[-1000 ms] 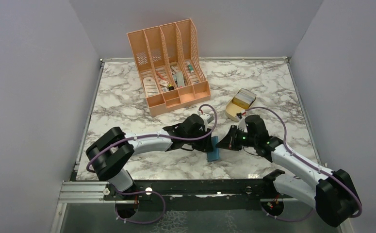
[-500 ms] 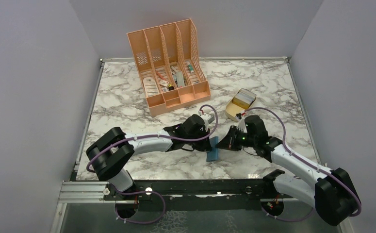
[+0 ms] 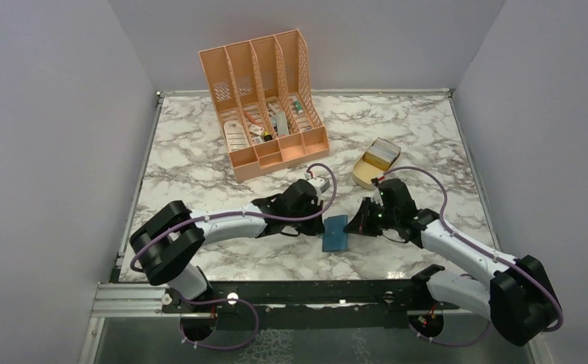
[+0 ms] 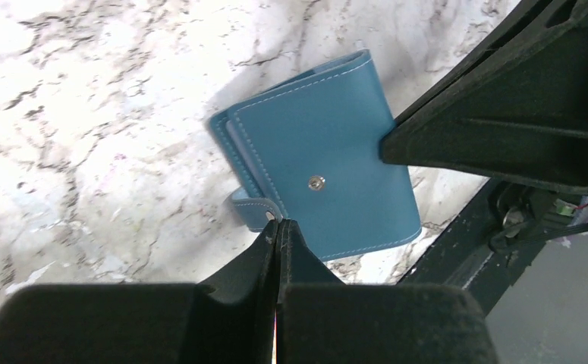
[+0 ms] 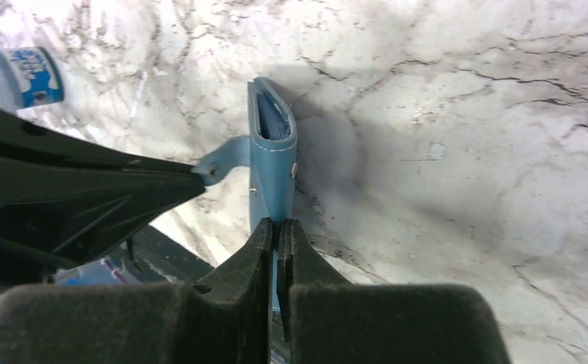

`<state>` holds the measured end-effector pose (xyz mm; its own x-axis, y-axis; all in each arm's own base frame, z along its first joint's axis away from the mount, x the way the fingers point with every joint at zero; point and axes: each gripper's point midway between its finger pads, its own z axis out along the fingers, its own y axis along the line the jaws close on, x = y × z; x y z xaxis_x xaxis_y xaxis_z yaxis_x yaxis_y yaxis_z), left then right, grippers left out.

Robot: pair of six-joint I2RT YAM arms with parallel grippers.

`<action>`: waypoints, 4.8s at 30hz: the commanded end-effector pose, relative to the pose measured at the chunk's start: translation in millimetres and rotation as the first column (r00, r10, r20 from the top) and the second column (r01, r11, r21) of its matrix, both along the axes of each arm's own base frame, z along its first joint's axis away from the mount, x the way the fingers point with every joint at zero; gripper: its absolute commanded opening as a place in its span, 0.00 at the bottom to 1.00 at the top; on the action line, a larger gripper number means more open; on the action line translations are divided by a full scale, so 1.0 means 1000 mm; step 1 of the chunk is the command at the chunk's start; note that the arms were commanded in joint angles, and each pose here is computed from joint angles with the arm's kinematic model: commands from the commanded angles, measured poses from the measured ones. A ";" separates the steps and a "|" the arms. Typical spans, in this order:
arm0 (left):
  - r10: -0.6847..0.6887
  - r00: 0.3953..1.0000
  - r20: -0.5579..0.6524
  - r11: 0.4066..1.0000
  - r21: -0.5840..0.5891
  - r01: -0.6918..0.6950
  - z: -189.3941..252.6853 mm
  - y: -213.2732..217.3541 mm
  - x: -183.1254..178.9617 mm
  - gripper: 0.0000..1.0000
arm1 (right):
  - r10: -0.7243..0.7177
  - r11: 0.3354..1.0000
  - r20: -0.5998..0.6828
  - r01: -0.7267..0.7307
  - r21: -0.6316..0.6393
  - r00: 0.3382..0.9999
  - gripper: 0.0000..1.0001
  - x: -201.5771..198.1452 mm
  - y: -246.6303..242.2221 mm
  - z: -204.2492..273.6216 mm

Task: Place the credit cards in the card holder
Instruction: Open the card holder at the center of the board.

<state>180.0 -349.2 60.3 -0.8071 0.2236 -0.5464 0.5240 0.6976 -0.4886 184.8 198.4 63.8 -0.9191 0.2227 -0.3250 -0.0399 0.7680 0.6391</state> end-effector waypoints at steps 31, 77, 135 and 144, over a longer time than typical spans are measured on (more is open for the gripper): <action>0.065 0.997 0.040 0.958 -0.281 -0.051 0.085 -0.004 -0.007 0.00 | 0.075 0.996 0.015 -0.074 -0.041 0.997 0.59 -0.003 0.021 0.019; 0.233 0.968 0.090 0.972 -0.025 -0.232 0.029 0.075 -0.007 0.00 | -0.004 0.993 0.048 0.009 -0.119 0.999 0.03 -0.003 0.002 0.006; 0.177 0.983 -0.048 0.956 -0.228 -0.184 0.032 0.034 -0.007 0.00 | 0.039 0.998 0.118 -0.046 0.050 0.992 0.37 -0.003 0.025 0.080; 0.208 0.978 -0.031 0.956 -0.203 -0.210 0.025 0.043 -0.006 0.00 | 0.086 0.993 0.097 -0.092 0.067 0.992 0.33 0.004 0.043 0.052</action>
